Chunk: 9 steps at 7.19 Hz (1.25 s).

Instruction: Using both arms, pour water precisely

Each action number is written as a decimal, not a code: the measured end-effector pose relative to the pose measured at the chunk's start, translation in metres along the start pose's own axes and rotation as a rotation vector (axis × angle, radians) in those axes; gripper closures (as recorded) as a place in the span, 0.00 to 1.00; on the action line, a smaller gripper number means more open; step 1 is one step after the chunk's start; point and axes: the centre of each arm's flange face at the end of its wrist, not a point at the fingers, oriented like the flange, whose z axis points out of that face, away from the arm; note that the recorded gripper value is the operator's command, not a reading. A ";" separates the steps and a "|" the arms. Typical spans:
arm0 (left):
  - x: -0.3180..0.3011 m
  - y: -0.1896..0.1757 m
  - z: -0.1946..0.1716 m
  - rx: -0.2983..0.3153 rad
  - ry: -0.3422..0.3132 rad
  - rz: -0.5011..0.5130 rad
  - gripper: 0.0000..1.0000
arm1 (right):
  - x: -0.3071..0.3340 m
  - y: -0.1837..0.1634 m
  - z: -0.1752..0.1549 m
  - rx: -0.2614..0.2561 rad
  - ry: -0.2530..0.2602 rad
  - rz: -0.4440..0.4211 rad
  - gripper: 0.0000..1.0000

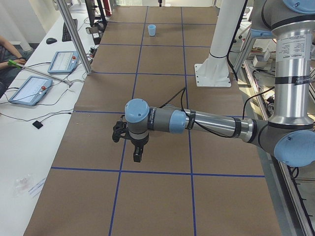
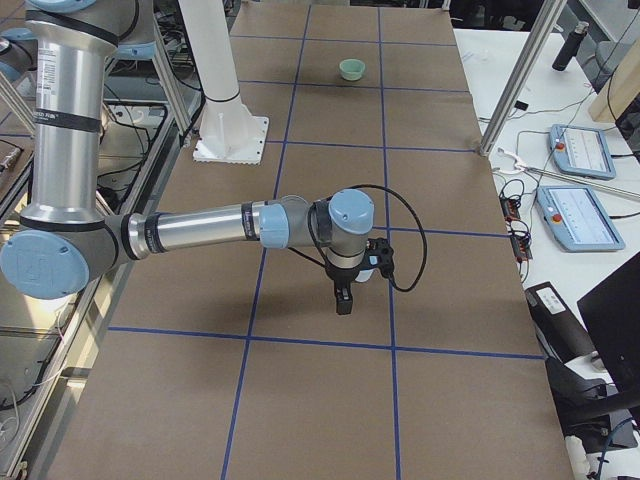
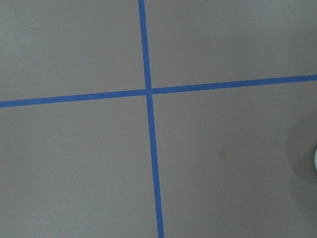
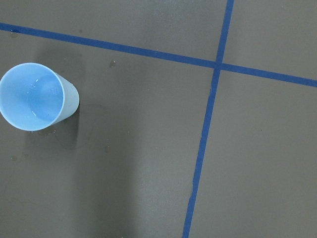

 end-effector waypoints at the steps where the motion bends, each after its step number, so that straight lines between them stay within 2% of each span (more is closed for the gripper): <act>1: 0.004 -0.002 0.001 0.003 0.001 0.015 0.01 | 0.001 -0.001 0.001 -0.001 0.002 0.000 0.00; 3: 0.011 -0.005 0.007 0.005 0.001 0.043 0.00 | 0.003 -0.002 0.003 -0.006 0.003 0.004 0.00; 5: 0.017 -0.008 0.014 -0.007 0.001 0.015 0.00 | 0.003 -0.002 0.004 -0.008 -0.002 0.008 0.00; 9: 0.097 -0.020 0.075 -0.071 0.030 0.000 0.01 | -0.001 -0.007 0.000 0.004 -0.003 -0.004 0.00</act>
